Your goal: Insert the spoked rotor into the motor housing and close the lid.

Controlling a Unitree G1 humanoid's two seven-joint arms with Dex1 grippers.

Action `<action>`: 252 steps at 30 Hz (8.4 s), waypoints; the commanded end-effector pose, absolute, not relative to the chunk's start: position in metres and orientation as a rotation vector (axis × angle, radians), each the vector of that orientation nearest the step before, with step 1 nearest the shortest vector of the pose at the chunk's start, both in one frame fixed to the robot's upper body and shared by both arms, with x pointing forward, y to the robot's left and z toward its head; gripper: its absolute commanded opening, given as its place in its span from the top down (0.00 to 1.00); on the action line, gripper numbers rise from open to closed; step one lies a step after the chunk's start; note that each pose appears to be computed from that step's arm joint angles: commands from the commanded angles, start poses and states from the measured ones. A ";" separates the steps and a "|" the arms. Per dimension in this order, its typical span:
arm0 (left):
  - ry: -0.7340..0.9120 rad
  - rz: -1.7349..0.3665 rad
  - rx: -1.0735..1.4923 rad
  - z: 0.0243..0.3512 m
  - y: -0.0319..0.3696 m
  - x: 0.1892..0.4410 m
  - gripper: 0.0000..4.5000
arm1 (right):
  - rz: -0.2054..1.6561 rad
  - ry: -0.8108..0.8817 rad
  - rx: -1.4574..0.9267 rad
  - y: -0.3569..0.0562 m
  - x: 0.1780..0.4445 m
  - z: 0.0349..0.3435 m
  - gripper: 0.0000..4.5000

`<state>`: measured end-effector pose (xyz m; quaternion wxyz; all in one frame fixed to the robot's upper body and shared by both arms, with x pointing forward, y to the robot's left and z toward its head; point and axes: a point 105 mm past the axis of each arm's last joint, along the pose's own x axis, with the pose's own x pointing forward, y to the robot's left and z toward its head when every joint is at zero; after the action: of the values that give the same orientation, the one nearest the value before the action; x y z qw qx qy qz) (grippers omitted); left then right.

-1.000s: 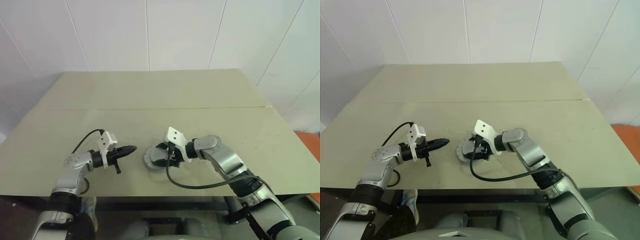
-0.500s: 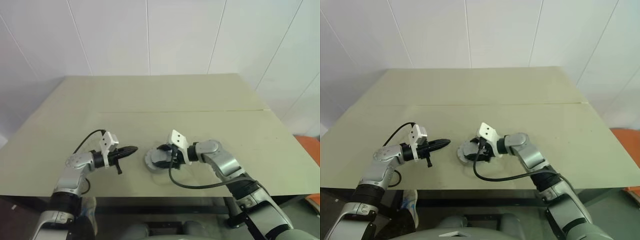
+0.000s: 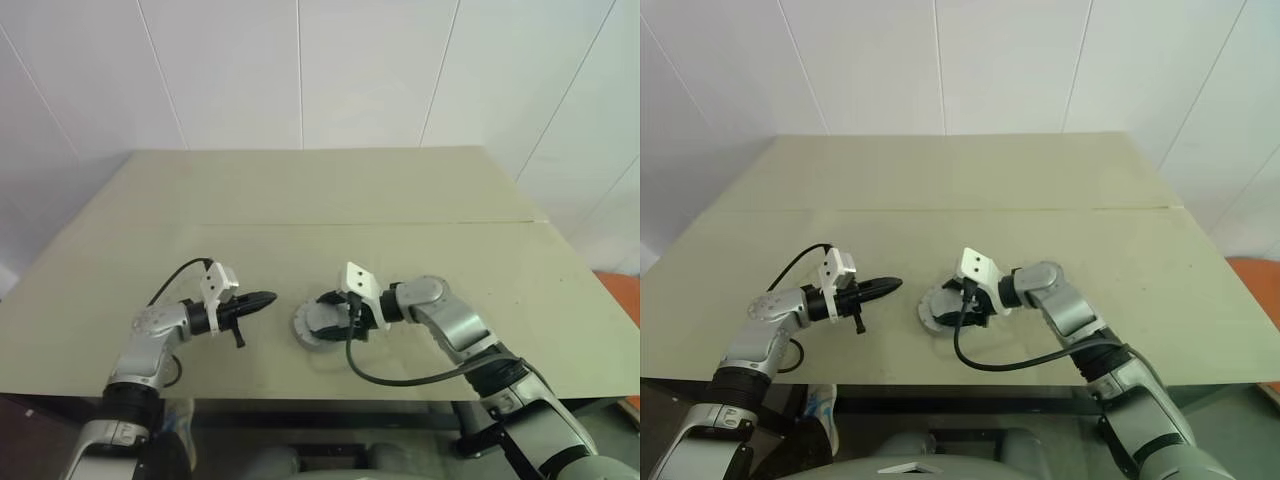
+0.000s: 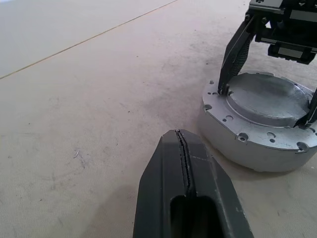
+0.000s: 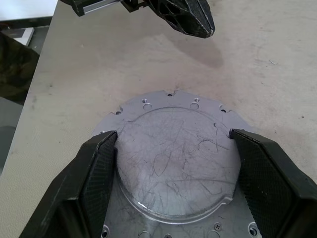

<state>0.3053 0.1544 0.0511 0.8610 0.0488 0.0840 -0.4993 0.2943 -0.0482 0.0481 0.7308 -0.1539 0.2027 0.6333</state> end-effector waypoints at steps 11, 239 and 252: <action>0.131 -1.071 0.123 0.063 0.147 0.309 1.00 | 1.377 0.719 -0.293 -0.069 0.271 -0.002 0.28; 0.279 -0.684 -1.289 0.109 0.138 0.382 0.20 | 0.794 0.567 1.075 -0.019 0.393 0.150 0.72; 0.200 -0.903 -1.402 0.132 0.131 0.360 0.51 | 0.881 0.583 1.026 -0.003 0.380 0.150 0.72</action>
<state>0.3624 0.1417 0.0979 0.6872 -0.6335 0.1204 -0.3345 0.3838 -0.0210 0.1299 0.7401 0.4885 0.2839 0.3646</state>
